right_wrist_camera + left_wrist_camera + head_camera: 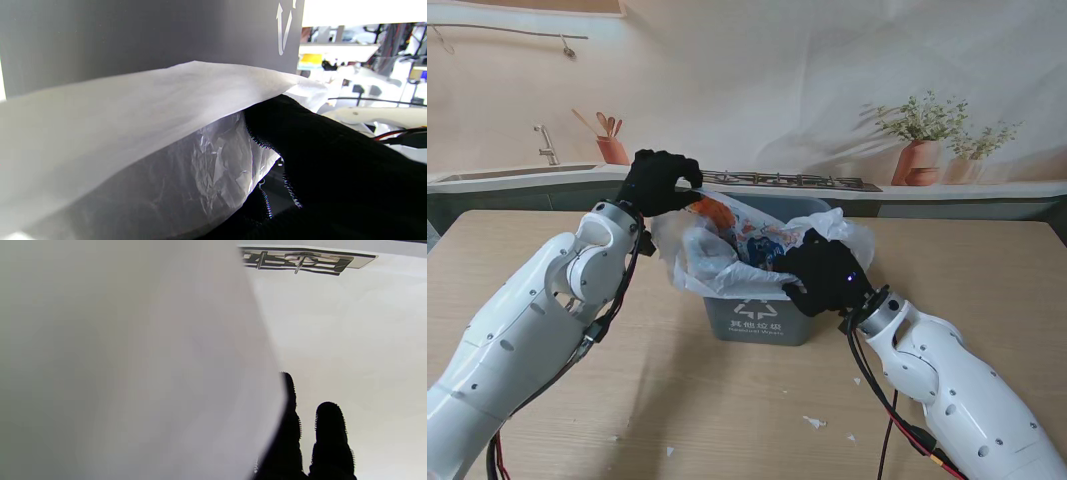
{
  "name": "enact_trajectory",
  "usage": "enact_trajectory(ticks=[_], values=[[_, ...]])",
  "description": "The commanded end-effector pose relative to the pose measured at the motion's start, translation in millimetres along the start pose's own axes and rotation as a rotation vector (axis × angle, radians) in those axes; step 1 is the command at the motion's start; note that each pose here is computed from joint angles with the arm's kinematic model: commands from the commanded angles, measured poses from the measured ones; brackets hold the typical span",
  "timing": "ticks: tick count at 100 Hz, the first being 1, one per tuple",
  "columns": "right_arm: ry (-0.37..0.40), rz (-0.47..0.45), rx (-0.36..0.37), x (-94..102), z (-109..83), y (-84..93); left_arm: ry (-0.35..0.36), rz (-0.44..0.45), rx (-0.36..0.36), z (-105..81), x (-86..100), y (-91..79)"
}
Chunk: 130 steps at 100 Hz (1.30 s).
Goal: Fit the garbage bag over the bin
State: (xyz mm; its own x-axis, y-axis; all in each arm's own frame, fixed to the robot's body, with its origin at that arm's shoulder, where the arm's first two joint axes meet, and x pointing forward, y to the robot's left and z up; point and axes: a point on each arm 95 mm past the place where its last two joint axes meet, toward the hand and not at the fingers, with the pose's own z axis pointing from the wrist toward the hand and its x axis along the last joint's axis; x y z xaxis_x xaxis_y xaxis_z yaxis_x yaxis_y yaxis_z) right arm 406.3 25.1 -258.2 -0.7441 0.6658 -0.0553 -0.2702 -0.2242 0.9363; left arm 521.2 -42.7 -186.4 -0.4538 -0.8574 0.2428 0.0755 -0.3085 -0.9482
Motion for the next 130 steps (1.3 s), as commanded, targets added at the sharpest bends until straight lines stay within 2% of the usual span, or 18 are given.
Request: enact_trajectory(ticks=[1, 18, 35, 55, 74, 82, 98, 108, 117, 130], values=[[0.009, 0.016, 0.039, 4.1, -3.9, -10.3, -0.013, -0.007, -0.011, 9.4, 2.1, -1.1], [0.018, 0.022, 0.047, 4.4, -4.0, -11.1, -0.094, -0.067, -0.059, 24.0, -0.2, 14.3], [0.016, 0.029, 0.055, 4.1, -4.7, -11.6, -0.151, -0.089, -0.11, 31.3, -3.6, 33.1], [0.019, 0.032, 0.062, 4.2, -4.9, -12.1, -0.201, -0.108, -0.178, 34.0, -7.9, 51.8], [0.02, 0.033, 0.063, 3.8, -5.0, -12.4, -0.232, -0.15, -0.197, 29.3, -8.2, 61.2], [0.018, 0.028, 0.065, 3.6, -6.0, -12.0, -0.226, -0.185, -0.145, 27.5, -6.7, 53.6], [0.005, 0.015, 0.067, 1.6, -9.7, -10.2, -0.154, -0.176, -0.08, 24.2, 0.0, 17.8], [0.003, 0.012, 0.068, 0.6, -10.6, -10.3, -0.119, -0.171, -0.052, 24.6, 3.5, 1.9], [0.01, 0.014, 0.067, 0.0, -10.2, -10.6, -0.111, -0.17, -0.04, 27.5, 4.1, -4.4], [0.027, 0.014, 0.069, -0.8, -9.9, -11.9, -0.147, -0.174, -0.039, 33.7, 1.1, -4.0]])
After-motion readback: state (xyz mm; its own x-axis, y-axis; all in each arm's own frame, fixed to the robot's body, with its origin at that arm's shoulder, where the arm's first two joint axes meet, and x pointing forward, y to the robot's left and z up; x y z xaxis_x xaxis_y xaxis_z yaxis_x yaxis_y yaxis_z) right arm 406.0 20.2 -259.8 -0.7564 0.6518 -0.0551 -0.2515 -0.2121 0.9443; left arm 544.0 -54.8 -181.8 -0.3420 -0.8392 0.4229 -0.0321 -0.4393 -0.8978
